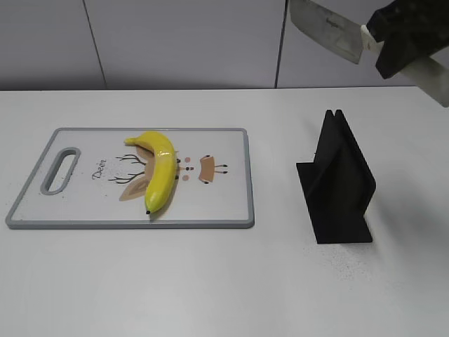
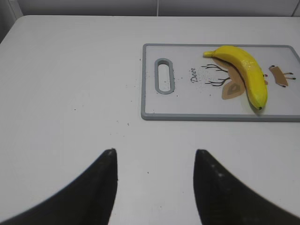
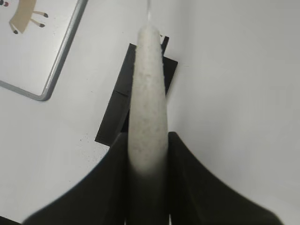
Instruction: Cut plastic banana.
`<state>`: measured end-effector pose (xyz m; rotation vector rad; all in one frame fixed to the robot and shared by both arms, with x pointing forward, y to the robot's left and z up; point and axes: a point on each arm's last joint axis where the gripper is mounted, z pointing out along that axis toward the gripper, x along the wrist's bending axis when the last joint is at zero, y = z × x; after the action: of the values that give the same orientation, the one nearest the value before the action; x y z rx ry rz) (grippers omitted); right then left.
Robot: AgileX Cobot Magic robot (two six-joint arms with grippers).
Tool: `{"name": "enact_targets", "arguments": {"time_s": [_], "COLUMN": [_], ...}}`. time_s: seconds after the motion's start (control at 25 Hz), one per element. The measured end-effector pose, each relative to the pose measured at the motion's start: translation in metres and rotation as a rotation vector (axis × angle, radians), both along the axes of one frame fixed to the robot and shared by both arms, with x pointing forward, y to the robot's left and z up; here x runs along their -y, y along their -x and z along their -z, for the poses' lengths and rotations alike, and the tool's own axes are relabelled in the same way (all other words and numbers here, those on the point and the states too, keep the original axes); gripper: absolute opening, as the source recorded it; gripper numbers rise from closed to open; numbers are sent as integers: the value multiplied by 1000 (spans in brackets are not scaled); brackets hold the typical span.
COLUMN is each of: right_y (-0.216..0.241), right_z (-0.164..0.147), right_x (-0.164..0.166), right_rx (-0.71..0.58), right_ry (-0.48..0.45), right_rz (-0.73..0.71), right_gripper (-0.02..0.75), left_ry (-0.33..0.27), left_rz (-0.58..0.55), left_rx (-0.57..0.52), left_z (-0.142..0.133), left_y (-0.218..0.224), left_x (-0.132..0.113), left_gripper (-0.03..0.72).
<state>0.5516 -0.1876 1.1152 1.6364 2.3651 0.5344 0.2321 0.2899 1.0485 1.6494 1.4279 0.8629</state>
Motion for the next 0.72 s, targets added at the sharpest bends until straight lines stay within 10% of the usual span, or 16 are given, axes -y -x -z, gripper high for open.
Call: {"name": "enact_targets", "arguments": {"time_s": [0.72], "right_y": [-15], "right_z": [1], "right_x": [-26], "right_rx": [145], "right_ry": [-29], "right_rz": [-539], "right_gripper": [164], "left_ry": [-44], "left_rz": [150], "left_rx": [-59], "left_z": [-32], "left_y": [-49], "left_x": [9], "left_gripper": [628]}}
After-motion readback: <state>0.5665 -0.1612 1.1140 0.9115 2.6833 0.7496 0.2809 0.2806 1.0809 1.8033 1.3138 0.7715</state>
